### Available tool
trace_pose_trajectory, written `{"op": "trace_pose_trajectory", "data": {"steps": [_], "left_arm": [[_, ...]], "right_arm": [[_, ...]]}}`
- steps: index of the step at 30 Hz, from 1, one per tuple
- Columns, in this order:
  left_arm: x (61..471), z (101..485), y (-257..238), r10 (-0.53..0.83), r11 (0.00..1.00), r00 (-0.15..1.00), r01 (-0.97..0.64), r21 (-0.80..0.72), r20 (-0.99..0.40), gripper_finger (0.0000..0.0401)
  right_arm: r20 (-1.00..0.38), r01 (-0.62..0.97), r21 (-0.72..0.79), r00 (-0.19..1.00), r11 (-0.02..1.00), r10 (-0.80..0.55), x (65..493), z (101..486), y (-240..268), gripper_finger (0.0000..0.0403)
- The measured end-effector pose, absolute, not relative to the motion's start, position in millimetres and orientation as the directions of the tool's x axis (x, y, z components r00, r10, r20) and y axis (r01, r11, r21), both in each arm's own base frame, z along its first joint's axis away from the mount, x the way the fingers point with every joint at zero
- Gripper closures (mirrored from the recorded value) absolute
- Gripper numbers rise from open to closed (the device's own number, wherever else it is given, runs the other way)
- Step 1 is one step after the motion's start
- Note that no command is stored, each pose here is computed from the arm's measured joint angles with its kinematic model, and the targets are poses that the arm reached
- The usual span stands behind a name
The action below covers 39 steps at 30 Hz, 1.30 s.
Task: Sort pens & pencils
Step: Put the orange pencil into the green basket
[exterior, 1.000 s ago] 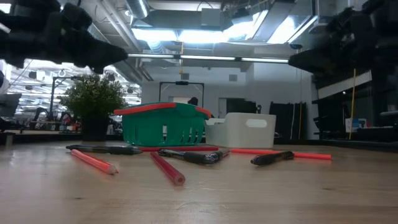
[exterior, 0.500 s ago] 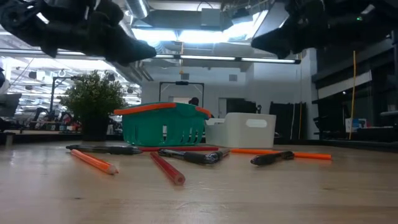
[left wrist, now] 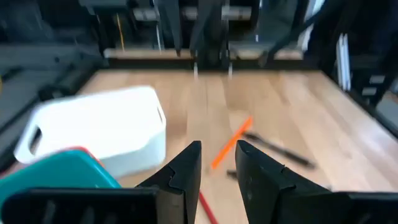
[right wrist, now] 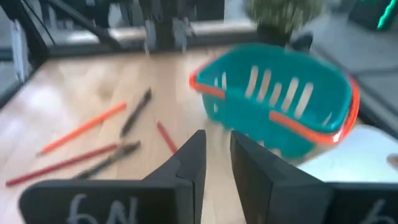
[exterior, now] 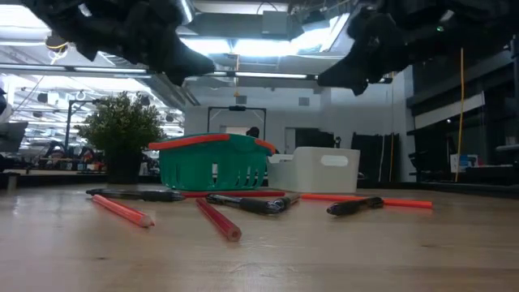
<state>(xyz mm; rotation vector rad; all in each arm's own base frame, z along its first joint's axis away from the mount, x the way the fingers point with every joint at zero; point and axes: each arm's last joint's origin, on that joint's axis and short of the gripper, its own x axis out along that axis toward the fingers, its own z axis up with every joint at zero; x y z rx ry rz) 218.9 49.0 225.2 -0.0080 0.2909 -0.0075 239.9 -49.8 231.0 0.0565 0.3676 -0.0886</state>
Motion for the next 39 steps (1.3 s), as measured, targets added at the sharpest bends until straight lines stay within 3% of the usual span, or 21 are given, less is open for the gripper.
{"op": "trace_pose_trajectory", "data": {"steps": [11,23,27,39], "left_arm": [[236.2,217.3,54.0,-0.002,1.0,0.844,-0.003,-0.009,-0.537,0.0307],[237.2,216.4,19.0,-0.066,0.997,0.764,0.075,-0.013,-0.642,0.0307],[236.9,214.8,7.1,-0.047,0.997,0.749,0.074,0.012,-0.661,0.0307],[233.5,207.2,-12.2,0.006,1.0,0.735,0.01,0.021,-0.678,0.0307]], "right_arm": [[-0.698,0.217,0.053,0.706,0.975,-0.119,274.3,243.0,-59.6,0.0327],[-0.812,0.332,0.165,0.58,0.929,-0.064,276.9,234.9,-46.7,0.0327],[-0.811,0.344,0.131,0.576,0.93,-0.099,278.9,234.7,-37.2,0.0324],[-0.856,0.371,0.157,0.513,0.915,-0.061,285.6,219.0,-8.6,0.0227]]}}
